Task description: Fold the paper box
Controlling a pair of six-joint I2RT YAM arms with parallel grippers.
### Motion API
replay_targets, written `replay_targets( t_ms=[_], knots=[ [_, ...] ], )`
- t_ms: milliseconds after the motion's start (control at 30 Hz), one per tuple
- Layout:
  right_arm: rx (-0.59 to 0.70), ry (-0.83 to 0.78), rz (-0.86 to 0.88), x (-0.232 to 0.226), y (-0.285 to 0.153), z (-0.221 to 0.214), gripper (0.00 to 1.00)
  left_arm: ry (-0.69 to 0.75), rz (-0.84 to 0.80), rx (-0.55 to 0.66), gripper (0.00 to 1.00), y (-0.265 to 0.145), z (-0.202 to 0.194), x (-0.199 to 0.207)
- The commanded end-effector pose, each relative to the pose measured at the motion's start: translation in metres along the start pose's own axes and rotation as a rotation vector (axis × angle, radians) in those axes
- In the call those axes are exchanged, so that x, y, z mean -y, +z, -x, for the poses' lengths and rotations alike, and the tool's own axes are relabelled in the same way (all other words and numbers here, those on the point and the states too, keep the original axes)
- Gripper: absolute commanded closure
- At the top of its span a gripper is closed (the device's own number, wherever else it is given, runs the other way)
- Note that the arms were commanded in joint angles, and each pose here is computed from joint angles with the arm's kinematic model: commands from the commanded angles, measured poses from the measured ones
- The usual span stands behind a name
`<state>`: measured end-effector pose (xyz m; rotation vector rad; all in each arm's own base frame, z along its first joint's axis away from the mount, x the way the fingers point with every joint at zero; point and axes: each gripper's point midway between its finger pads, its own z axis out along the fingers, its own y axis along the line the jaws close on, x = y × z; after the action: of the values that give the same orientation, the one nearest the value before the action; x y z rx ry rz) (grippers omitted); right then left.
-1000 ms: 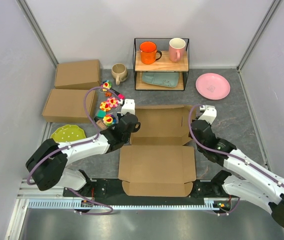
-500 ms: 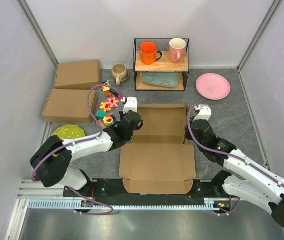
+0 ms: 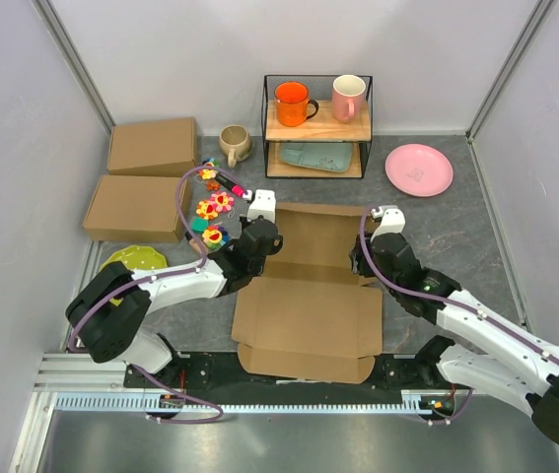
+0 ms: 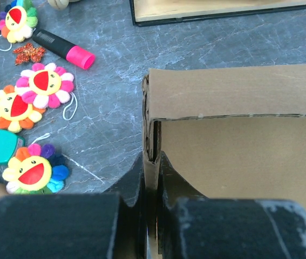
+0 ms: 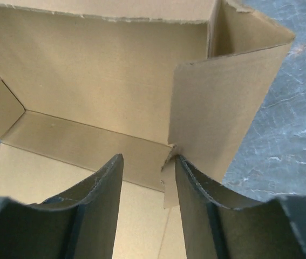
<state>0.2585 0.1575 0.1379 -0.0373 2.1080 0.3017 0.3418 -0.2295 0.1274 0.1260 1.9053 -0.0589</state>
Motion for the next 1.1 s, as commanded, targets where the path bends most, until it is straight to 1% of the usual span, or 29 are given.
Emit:
replay_targets(
  t_ms=[0, 33, 100, 133, 200, 233, 300, 333, 400, 433, 467, 500, 533, 567, 600, 633, 667, 700, 733, 767, 800, 833, 867, 933, 967, 1000, 1033, 1067],
  knots=[
    [0.110, 0.007, -0.015, 0.001, -0.027, 0.047, 0.45, 0.033, 0.001, 0.009, 0.98, 0.005, -0.007, 0.001],
    [0.145, 0.014, -0.019, 0.001, -0.035, 0.062, 0.40, 0.034, 0.003, 0.008, 0.98, 0.005, -0.008, 0.001],
    [0.203, 0.037, -0.029, 0.003, -0.051, 0.087, 0.36, 0.033, 0.004, 0.011, 0.98, 0.005, -0.007, 0.000],
    [0.238, 0.048, -0.068, 0.010, -0.056, 0.097, 0.34, 0.032, 0.004, 0.012, 0.98, 0.005, -0.007, 0.000],
    [0.309, 0.093, -0.118, 0.022, -0.072, 0.117, 0.33, 0.036, 0.007, 0.011, 0.98, 0.004, -0.007, -0.001],
    [0.360, 0.142, -0.191, 0.036, -0.080, 0.127, 0.33, 0.038, 0.010, 0.013, 0.98, 0.004, -0.007, -0.002],
    [0.415, 0.197, -0.279, 0.055, -0.091, 0.134, 0.35, 0.039, 0.015, 0.018, 0.98, 0.004, -0.007, -0.003],
    [0.444, 0.226, -0.347, 0.068, -0.095, 0.137, 0.40, 0.041, 0.018, 0.019, 0.98, 0.004, -0.007, -0.004],
    [0.452, 0.282, -0.426, 0.083, -0.094, 0.134, 0.48, 0.037, 0.018, 0.026, 0.98, 0.003, -0.006, -0.004],
    [0.448, 0.297, -0.460, 0.090, -0.091, 0.132, 0.58, 0.036, 0.019, 0.027, 0.98, 0.003, -0.007, -0.005],
    [0.446, 0.346, -0.458, 0.092, -0.086, 0.130, 0.62, 0.034, 0.018, 0.030, 0.98, 0.003, -0.007, -0.005],
    [0.442, 0.381, -0.502, 0.107, -0.082, 0.125, 0.66, 0.033, 0.018, 0.031, 0.98, 0.003, -0.008, -0.005],
    [0.429, 0.409, -0.513, 0.112, -0.076, 0.121, 0.73, 0.034, 0.018, 0.029, 0.98, 0.002, -0.009, -0.006],
    [0.405, 0.463, -0.460, 0.107, -0.066, 0.118, 0.75, 0.033, 0.019, 0.027, 0.98, 0.003, -0.010, -0.006],
    [0.393, 0.504, -0.500, 0.126, -0.060, 0.111, 0.75, 0.031, 0.019, 0.027, 0.98, 0.002, -0.010, -0.006],
    [0.366, 0.534, -0.501, 0.132, -0.049, 0.104, 0.76, 0.031, 0.020, 0.027, 0.98, 0.002, -0.010, -0.007],
    [0.323, 0.571, -0.426, 0.126, -0.037, 0.100, 0.76, 0.030, 0.020, 0.028, 0.98, 0.002, -0.010, -0.007],
    [0.304, 0.622, -0.457, 0.144, -0.029, 0.088, 0.76, 0.030, 0.018, 0.030, 0.98, 0.001, -0.009, -0.007],
    [0.268, 0.633, -0.436, 0.145, -0.017, 0.079, 0.76, 0.032, 0.022, 0.029, 0.98, 0.000, -0.011, -0.008],
    [0.285, 0.637, -0.396, 0.142, -0.007, 0.083, 0.76, 0.032, 0.023, 0.030, 0.98, 0.000, -0.010, -0.009],
    [0.228, 0.599, -0.344, 0.133, 0.004, 0.074, 0.76, 0.040, 0.024, 0.027, 0.98, 0.000, -0.012, -0.010],
    [0.172, 0.589, -0.351, 0.134, 0.018, 0.061, 0.75, 0.043, 0.024, 0.026, 0.98, 0.000, -0.013, -0.009],
    [0.147, 0.582, -0.347, 0.133, 0.024, 0.057, 0.74, 0.046, 0.028, 0.024, 0.98, 0.000, -0.014, -0.010],
    [0.085, 0.552, -0.288, 0.123, 0.036, 0.045, 0.71, 0.047, 0.028, 0.022, 0.98, 0.000, -0.015, -0.010],
    [0.097, 0.548, -0.256, 0.119, 0.038, 0.048, 0.68, 0.048, 0.027, 0.021, 0.98, 0.000, -0.016, -0.010],
    [0.076, 0.543, -0.199, 0.110, 0.040, 0.041, 0.62, 0.048, 0.022, 0.023, 0.98, 0.000, -0.015, -0.008],
    [0.097, 0.520, -0.152, 0.103, 0.040, 0.046, 0.60, 0.051, 0.022, 0.023, 0.98, 0.000, -0.015, -0.008],
    [0.086, 0.514, -0.131, 0.100, 0.040, 0.041, 0.55, 0.054, 0.019, 0.024, 0.98, 0.000, -0.014, -0.008]
  ],
)
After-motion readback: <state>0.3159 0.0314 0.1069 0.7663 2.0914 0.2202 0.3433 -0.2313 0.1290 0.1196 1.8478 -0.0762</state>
